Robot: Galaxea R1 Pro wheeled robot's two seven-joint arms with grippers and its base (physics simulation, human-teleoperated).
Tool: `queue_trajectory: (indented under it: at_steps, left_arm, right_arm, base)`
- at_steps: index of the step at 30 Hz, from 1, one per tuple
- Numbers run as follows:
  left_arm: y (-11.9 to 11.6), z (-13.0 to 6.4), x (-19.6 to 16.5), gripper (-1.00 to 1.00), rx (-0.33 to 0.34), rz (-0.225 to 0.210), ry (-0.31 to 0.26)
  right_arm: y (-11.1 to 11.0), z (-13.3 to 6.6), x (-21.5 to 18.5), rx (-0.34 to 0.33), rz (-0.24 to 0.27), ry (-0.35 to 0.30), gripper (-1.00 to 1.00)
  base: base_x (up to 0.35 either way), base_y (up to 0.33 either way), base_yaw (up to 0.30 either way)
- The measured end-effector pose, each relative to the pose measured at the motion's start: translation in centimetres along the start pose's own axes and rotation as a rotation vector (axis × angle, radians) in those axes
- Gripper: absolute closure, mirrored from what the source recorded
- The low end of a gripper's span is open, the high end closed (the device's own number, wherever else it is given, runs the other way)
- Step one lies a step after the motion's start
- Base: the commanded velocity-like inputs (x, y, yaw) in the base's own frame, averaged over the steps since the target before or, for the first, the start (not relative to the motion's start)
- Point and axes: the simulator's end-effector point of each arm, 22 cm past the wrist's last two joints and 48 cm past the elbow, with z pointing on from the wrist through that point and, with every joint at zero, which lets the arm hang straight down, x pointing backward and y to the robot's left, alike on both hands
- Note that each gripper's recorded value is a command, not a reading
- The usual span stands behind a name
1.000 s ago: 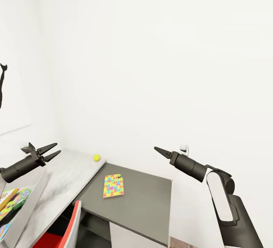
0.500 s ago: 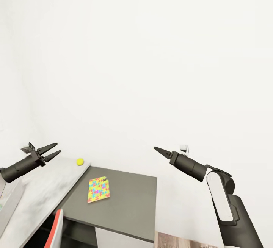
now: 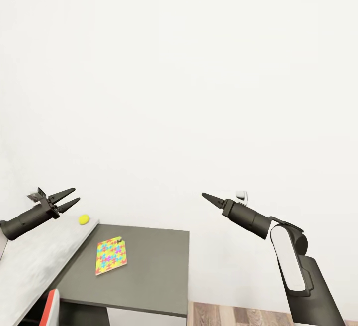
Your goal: Put all the toys in the child's room - the three board games (two on the bed and one on the table), the two jigsaw puzzles on the table, and the tennis ball on the table - inside the toy box on the table in the child's room.
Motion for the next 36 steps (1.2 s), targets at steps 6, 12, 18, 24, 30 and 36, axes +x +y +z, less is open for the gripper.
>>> queue_trajectory:
  at_steps: [6, 12, 18, 24, 30, 36]
  left_arm:
    - [0.0, 0.0, 0.0, -1.00, -0.001, 0.000, 0.000]
    - [0.3, 0.0, 0.1, -1.00, -0.005, -0.004, 0.002]
    - [0.8, 0.1, 0.3, -1.00, -0.010, -0.009, 0.004]
    - [1.3, 0.1, 0.5, -1.00, -0.019, -0.015, 0.008]
    - [1.9, 0.1, 0.7, -1.00, -0.031, -0.020, 0.012]
    - [2.6, 0.4, 1.3, -1.00, -0.042, -0.028, 0.027]
  right_arm:
    - [-0.2, 0.0, 0.0, 0.010, -0.001, -0.001, -1.00]
    - [-0.6, 0.1, 0.1, 0.015, 0.003, 0.001, -1.00]
    - [-1.0, 0.1, 0.3, 0.020, 0.009, 0.004, -1.00]
    - [-1.6, 0.2, 0.7, 0.027, 0.022, 0.010, -1.00]
    - [-2.7, 0.4, 1.4, 0.039, 0.047, 0.022, -1.00]
    - [-4.3, -0.3, 1.0, 0.066, 0.072, 0.002, -1.00]
  base:
    - [0.000, 0.000, -0.038]
    - [0.000, 0.000, -0.085]
    - [0.000, 0.000, -0.108]
    - [0.000, 0.000, -0.111]
    - [0.000, 0.000, -0.112]
    - [0.000, 0.000, -0.112]
